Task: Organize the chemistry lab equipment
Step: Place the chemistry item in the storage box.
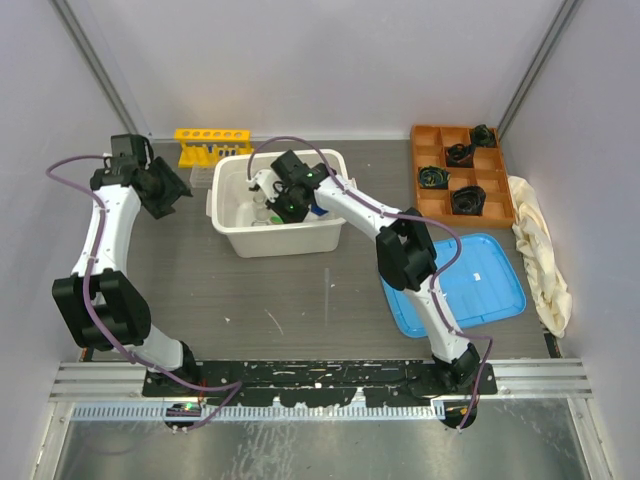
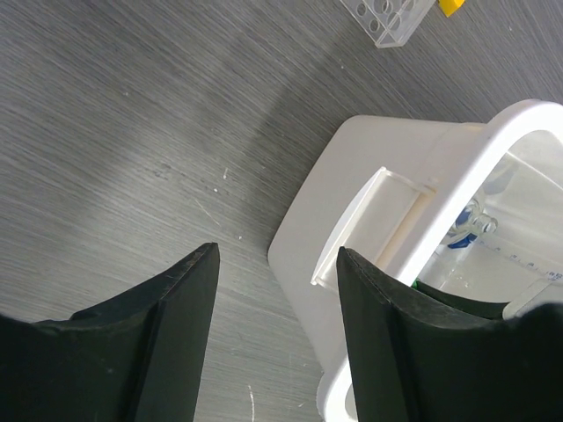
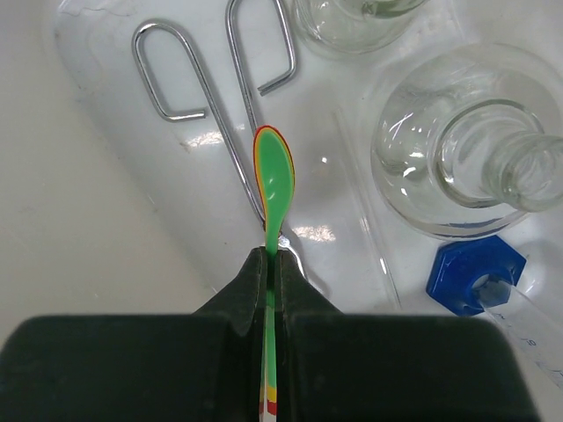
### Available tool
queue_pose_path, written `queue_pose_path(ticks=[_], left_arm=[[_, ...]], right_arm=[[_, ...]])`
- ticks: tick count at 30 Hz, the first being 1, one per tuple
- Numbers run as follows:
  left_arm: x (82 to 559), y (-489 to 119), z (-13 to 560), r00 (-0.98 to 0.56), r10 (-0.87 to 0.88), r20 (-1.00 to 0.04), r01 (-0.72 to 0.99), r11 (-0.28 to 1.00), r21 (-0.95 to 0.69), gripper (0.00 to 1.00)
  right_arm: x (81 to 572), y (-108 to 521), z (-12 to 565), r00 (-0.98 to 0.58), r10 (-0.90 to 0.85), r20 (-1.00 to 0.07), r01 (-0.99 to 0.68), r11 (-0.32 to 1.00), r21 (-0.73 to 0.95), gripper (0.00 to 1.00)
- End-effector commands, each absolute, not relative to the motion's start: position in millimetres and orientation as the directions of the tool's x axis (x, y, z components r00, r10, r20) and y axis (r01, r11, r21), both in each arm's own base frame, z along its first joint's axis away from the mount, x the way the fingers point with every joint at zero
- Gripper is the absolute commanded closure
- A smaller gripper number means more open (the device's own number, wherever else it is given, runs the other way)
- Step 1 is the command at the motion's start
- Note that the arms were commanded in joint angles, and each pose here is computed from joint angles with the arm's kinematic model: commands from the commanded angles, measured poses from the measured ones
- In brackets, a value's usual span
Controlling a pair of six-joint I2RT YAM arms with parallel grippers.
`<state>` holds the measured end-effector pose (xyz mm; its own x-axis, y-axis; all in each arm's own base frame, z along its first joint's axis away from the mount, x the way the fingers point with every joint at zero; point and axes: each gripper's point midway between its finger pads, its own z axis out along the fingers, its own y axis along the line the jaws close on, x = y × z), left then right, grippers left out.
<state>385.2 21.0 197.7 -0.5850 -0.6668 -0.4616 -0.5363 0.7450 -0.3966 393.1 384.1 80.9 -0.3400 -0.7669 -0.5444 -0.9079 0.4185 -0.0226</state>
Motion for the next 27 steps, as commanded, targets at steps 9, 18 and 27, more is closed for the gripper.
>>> queue_pose_path(ticks=[9, 18, 27], left_arm=[[389, 27, 203, -0.580, -0.663, -0.473, -0.522, 0.748, -0.409, 0.42], [389, 27, 198, -0.588, -0.663, -0.464, -0.524, 0.749, -0.405, 0.42], [387, 29, 194, -0.593, -0.664, -0.457, -0.528, 0.748, -0.402, 0.42]], right_arm=[[409, 382, 74, -0.379, -0.734, -0.564, -0.884, 0.468, -0.014, 0.98], [408, 380, 62, -0.400, -0.735, -0.548, -0.880, 0.476, 0.004, 0.98], [407, 379, 49, -0.422, -0.736, -0.529, -0.873, 0.487, 0.019, 0.96]])
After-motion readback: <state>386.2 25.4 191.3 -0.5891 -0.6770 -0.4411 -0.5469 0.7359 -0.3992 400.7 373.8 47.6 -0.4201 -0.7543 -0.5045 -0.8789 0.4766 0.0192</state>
